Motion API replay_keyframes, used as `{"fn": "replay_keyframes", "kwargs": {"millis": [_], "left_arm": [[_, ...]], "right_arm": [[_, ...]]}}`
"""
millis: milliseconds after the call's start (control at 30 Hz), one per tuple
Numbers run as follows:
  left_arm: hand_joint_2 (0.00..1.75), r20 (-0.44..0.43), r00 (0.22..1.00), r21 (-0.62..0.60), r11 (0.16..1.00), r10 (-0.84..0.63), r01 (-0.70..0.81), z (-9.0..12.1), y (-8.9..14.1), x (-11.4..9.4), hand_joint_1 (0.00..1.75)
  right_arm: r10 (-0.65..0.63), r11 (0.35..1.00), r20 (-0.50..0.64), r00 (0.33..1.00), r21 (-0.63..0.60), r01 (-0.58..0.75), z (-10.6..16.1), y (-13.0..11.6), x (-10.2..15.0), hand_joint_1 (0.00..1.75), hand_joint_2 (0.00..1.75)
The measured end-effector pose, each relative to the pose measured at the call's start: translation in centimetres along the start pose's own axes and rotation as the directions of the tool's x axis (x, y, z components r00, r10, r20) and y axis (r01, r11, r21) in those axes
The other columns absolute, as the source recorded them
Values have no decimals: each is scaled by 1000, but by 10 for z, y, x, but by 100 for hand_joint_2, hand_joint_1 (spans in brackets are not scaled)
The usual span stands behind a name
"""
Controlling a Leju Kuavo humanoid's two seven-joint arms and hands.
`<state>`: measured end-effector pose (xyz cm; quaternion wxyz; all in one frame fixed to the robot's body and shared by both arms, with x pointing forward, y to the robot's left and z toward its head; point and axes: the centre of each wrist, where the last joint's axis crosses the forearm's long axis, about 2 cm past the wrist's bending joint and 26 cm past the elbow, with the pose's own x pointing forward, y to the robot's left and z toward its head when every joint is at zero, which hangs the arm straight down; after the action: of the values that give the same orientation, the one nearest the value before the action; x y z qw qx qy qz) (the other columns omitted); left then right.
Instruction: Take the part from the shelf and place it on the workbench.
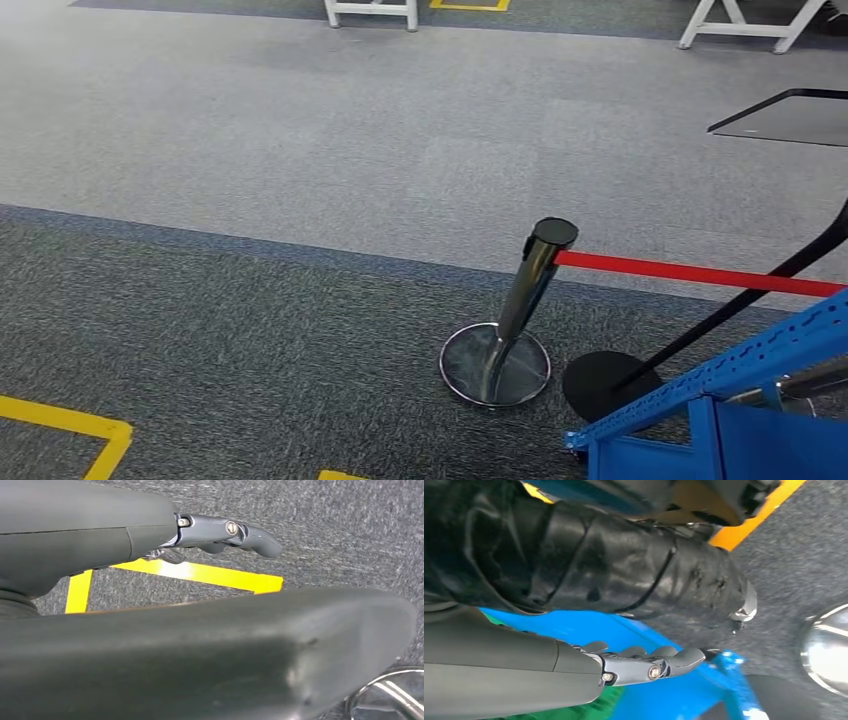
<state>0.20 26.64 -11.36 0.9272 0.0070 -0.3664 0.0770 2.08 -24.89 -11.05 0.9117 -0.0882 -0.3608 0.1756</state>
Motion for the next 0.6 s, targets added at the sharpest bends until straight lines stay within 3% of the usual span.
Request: {"fn": "replay_keyframes", "kwargs": {"millis": [600], "left_arm": [[0,4,1000,-2,1000,15,-15,1,-4,-1,0]], "right_arm": [[-28,999,-29,999,26,28,3,-1,-6,0,0]]}}
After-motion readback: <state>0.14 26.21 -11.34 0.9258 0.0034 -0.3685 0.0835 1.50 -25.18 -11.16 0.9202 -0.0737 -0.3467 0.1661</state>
